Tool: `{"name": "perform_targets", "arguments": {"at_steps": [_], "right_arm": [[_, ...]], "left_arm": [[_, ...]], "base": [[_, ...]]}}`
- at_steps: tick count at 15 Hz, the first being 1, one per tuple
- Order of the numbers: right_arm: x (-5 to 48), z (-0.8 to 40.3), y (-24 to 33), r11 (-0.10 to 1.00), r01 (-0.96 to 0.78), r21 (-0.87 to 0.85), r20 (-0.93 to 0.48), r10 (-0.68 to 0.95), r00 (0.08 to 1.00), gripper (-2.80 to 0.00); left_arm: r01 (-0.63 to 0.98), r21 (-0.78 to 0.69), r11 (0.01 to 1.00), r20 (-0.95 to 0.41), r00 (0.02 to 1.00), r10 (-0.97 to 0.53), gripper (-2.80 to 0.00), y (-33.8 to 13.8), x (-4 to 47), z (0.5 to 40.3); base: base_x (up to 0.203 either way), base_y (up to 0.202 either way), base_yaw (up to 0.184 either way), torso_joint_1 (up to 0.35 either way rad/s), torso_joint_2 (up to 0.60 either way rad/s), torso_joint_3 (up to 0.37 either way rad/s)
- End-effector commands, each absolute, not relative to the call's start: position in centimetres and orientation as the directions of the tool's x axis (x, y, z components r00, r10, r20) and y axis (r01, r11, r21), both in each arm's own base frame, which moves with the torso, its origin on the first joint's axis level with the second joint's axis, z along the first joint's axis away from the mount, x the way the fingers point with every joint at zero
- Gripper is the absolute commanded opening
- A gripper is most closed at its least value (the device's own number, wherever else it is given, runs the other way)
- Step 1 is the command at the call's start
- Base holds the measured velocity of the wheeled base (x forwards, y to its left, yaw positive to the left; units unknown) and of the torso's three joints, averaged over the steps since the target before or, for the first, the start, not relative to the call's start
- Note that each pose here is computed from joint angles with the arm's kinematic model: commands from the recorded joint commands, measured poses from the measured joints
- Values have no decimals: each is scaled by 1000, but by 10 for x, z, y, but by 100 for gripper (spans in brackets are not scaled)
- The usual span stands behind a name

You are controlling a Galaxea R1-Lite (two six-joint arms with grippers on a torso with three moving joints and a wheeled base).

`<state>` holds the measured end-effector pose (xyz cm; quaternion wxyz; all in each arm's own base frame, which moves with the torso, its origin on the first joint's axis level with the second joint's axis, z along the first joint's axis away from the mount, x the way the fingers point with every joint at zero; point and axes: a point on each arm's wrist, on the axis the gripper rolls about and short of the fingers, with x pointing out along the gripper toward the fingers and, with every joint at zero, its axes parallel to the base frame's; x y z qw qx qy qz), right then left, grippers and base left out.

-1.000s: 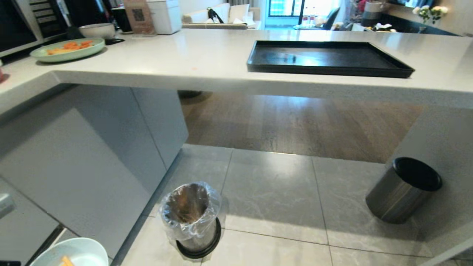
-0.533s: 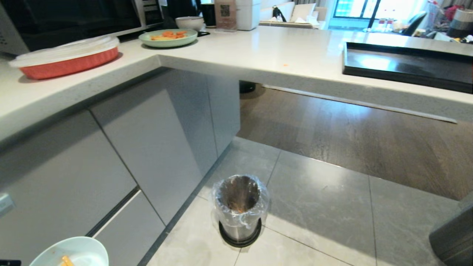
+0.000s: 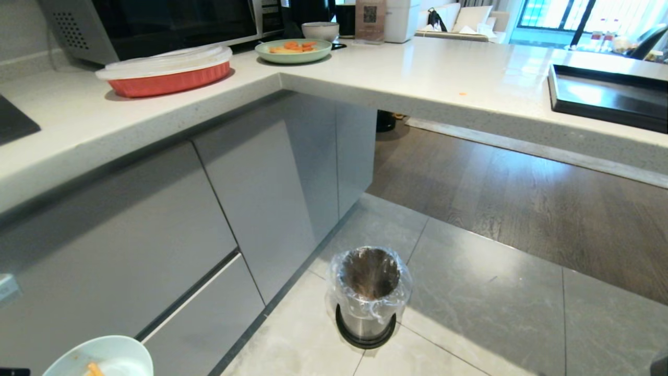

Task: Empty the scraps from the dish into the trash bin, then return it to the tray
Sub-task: Move the bowl over the trash can

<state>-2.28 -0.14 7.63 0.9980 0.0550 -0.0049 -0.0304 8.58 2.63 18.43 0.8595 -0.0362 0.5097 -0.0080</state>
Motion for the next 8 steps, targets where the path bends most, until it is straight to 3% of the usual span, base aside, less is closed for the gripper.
{"name": "perform_targets", "arguments": {"at_steps": [1, 8], "right_arm": [[-23, 76, -1, 992, 60, 111, 7, -61, 998, -280], [-23, 77, -1, 992, 60, 111, 9, -61, 998, -280]], "left_arm": [[-25, -73, 997, -878, 476, -52, -280, 26, 86, 184], [-41, -75, 996, -877, 478, -46, -280, 28, 85, 184]], "base": [[0, 0, 0, 0, 0, 0], [0, 0, 0, 0, 0, 0]]}}
